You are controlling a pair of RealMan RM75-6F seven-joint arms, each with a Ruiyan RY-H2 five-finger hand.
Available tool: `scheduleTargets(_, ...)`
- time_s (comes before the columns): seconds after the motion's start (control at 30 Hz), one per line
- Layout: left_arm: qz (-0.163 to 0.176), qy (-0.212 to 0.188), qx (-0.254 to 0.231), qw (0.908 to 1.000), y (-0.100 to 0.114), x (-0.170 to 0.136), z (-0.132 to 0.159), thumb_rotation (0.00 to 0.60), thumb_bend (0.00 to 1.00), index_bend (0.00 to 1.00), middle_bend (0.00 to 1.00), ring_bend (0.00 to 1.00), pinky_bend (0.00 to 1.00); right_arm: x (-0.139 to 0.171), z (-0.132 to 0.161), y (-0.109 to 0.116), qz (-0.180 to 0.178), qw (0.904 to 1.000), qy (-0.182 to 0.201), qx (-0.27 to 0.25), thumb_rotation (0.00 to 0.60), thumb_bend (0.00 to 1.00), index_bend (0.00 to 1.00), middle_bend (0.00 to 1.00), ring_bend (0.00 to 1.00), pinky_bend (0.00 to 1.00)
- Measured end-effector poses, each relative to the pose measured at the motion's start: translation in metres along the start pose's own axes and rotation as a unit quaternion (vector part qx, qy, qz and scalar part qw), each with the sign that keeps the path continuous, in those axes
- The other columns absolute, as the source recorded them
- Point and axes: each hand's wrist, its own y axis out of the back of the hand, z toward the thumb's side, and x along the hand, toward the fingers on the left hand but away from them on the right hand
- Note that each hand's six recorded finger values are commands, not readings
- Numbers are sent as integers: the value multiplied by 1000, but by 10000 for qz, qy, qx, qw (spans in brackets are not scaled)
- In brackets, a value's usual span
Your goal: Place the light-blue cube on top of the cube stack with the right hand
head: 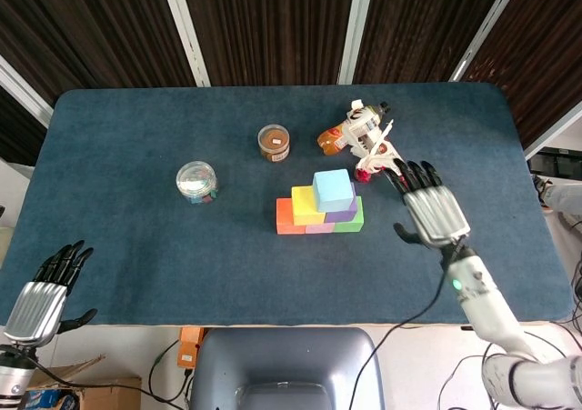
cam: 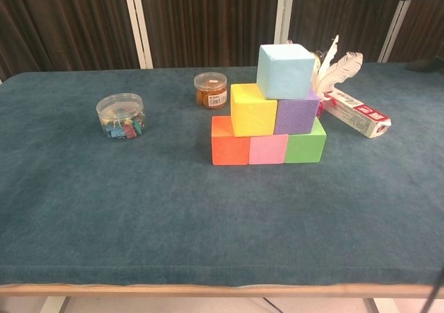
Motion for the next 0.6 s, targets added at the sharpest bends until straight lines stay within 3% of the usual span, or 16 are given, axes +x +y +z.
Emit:
scheduleTargets(0.17, 158, -103, 16, 9998, 3, -2, 3, 600, 29, 0, 0, 0, 163, 84, -66, -48, -342, 9971, -665, -165, 600, 248, 0, 0, 0, 0)
scheduleTargets(0.3, 218, -167, 38, 9996, 1, -5, 5, 600, 29, 0, 0, 0, 160, 125, -100, -79, -586, 9931, -988, -233, 600, 247, 0, 0, 0, 0)
scheduleTargets(0.47, 300, -181, 39, 9994, 3, -9, 6, 600, 28, 0, 0, 0, 159, 157, -107, -108, -659, 9924, -935, -460, 600, 247, 0, 0, 0, 0)
scheduleTargets(0.6, 311, -145, 31, 9994, 4, -12, 4, 600, 29, 0, 0, 0, 159, 158, -103, -114, -603, 9925, -905, -563, 600, 247, 0, 0, 0, 0)
